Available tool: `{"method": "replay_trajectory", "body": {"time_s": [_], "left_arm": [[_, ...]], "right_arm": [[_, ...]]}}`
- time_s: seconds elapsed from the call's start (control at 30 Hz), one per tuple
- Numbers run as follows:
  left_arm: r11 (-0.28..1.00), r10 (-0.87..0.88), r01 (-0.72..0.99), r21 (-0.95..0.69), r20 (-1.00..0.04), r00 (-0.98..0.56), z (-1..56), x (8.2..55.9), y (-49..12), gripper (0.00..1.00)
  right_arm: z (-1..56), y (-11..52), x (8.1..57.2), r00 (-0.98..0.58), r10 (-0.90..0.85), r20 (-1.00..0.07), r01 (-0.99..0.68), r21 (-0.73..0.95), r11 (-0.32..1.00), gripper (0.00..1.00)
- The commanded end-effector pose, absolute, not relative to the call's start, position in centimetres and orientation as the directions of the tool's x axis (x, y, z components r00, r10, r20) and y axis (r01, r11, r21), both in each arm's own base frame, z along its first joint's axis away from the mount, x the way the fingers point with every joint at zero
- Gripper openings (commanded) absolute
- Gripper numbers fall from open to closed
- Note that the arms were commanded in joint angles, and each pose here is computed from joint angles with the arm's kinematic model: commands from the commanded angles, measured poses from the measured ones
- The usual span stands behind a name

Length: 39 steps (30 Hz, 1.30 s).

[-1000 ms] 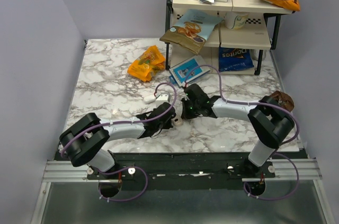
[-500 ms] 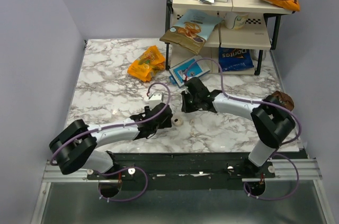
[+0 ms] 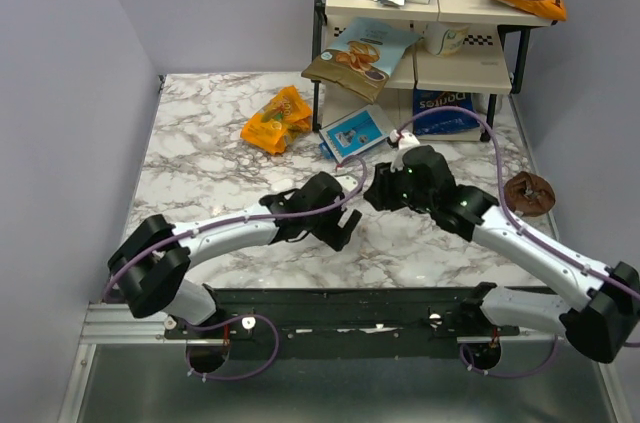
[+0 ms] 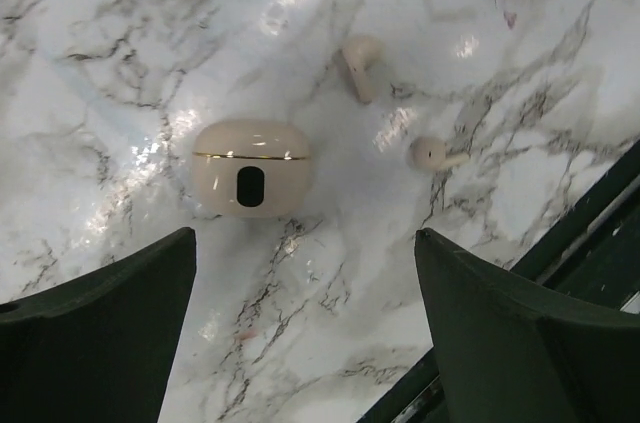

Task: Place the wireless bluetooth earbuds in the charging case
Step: Adjust the charging case at the center of the board, then pick up the charging case at the center of the board.

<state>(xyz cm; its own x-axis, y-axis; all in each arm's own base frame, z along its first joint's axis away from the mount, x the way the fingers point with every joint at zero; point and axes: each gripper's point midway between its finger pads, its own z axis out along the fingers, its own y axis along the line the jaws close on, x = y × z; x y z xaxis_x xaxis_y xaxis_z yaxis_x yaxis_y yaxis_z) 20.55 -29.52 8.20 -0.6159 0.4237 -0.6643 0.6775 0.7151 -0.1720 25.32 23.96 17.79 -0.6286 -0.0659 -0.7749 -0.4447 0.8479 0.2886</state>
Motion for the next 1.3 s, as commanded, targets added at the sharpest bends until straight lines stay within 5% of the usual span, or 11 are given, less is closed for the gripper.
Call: {"method": "replay_trajectory", "body": {"time_s": [0.0, 1.27], "left_arm": [[0.522, 0.644, 0.838, -0.161, -0.570, -0.511, 6.4, 18.4, -29.9, 0.95], [0.543, 0.719, 0.833, -0.107, -0.454, -0.526, 2.3, 22.8, -29.9, 0.88]], "right_arm": [[18.9, 22.1, 23.0, -0.612, -0.098, -0.785, -0.482, 0.272, 0.833, 0.49], [21.6, 18.5, 20.6, -0.560, -0.056, -0.826, -0.456, 0.252, 0.853, 0.49]]}}
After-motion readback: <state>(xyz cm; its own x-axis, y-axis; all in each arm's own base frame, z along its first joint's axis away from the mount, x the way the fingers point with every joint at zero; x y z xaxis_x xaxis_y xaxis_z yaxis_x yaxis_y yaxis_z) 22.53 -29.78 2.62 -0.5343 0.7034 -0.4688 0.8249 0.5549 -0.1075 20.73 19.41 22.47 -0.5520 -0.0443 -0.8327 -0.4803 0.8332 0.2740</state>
